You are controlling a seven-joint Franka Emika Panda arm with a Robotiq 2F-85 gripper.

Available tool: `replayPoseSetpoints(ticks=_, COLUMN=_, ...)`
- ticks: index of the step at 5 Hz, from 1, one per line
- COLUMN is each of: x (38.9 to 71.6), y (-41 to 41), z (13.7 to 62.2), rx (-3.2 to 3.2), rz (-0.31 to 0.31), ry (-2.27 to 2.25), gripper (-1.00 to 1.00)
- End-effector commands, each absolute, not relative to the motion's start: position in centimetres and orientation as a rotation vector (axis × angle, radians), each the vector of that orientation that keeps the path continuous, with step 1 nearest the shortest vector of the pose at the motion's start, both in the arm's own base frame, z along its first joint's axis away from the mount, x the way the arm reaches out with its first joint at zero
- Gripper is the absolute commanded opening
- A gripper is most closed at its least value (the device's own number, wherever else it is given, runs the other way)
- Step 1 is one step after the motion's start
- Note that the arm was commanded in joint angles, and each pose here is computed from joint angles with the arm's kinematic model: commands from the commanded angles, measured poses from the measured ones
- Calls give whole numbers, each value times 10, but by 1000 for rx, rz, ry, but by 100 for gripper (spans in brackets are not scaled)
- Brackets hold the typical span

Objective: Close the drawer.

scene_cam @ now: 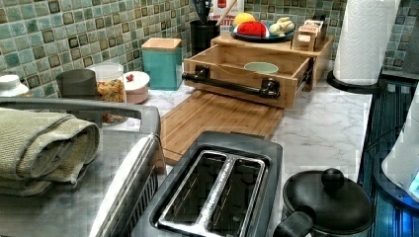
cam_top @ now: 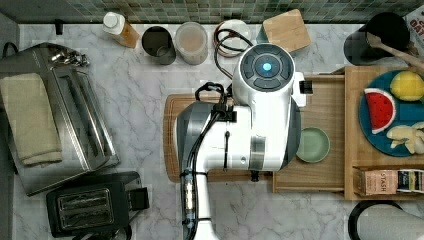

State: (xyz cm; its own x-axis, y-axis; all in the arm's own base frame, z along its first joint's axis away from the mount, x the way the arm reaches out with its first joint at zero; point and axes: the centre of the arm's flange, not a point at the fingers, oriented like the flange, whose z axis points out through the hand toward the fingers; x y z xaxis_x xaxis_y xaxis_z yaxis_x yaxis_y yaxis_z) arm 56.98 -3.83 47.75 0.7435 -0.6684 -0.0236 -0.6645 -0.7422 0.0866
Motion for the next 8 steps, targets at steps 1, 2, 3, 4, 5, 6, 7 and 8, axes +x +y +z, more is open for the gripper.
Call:
replayPoseSetpoints(ticks=1, x=571, y=-39, z=473, rx=2858, rz=-90, ry=-1091, gripper=-100)
replayPoseSetpoints(ticks=2, x=565, y=-40, z=463, rx=2936, rz=-36, ry=-909, gripper=-100)
replayPoseSetpoints(ticks=3, x=558, y=-28, z=453, rx=3037, rz=40, ry=-673, gripper=-100)
replayPoseSetpoints(ticks=4, x=558, y=-3, z=448, rx=3108, rz=20, ry=-524, gripper=-100)
replayPoseSetpoints(ticks=5, x=552, y=36, z=441, rx=3040, rz=35, ry=-384, gripper=-100)
replayPoseSetpoints(ticks=6, x=541, y=50, z=427, rx=3032, rz=104, ry=-199, gripper=-100)
replayPoseSetpoints(ticks=7, x=548, y=52, z=413, rx=2992, rz=54, ry=-7, gripper=-100)
replayPoseSetpoints(ticks=8, x=552, y=42, z=387, rx=2987, rz=7, ry=124, gripper=-100)
